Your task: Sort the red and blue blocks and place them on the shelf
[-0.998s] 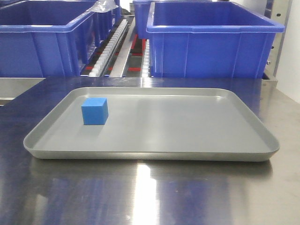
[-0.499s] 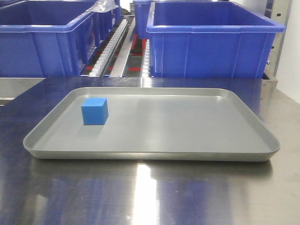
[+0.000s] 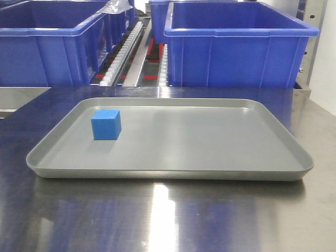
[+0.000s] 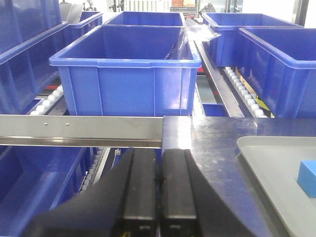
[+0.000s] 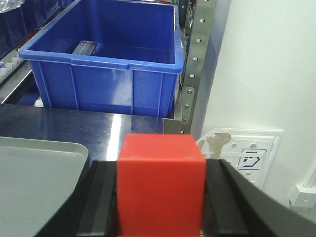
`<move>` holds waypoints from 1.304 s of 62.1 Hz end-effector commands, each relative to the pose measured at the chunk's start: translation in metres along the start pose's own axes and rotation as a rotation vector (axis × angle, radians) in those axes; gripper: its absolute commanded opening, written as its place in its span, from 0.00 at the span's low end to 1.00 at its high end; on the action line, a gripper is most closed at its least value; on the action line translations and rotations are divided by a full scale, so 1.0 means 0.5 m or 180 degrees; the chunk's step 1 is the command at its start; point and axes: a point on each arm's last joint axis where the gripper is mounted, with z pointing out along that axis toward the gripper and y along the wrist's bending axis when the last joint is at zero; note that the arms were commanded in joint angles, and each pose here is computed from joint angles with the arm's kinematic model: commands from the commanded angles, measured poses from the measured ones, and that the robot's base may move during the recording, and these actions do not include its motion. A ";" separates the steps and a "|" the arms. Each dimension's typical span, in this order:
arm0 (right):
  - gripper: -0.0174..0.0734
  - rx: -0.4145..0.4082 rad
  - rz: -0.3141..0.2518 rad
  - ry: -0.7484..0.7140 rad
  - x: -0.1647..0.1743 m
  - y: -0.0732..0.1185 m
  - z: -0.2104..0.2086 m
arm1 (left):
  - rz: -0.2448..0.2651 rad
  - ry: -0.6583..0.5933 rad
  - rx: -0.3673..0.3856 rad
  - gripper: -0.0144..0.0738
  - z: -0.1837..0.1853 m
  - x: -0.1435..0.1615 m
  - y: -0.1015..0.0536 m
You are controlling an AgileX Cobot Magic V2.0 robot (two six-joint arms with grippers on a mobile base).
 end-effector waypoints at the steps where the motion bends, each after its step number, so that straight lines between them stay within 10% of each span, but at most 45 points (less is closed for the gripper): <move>1: 0.26 0.0032 -0.0070 -0.0337 -0.033 -0.001 -0.004 | -0.0020 -0.0260 -0.0032 0.30 -0.002 -0.001 0.002; 33: 0.26 0.0032 -0.0070 -0.0337 -0.033 -0.001 -0.004 | -0.0141 -0.0276 0.0015 0.30 -0.007 -0.065 -0.002; 73: 0.26 0.0032 -0.0070 -0.0337 -0.033 -0.001 -0.004 | -0.0270 0.1645 0.0081 0.30 0.165 -0.171 -0.016; 81: 0.26 0.0032 -0.0070 -0.0337 -0.033 -0.001 -0.004 | -0.0524 0.1982 0.0044 0.31 0.222 -0.173 -0.022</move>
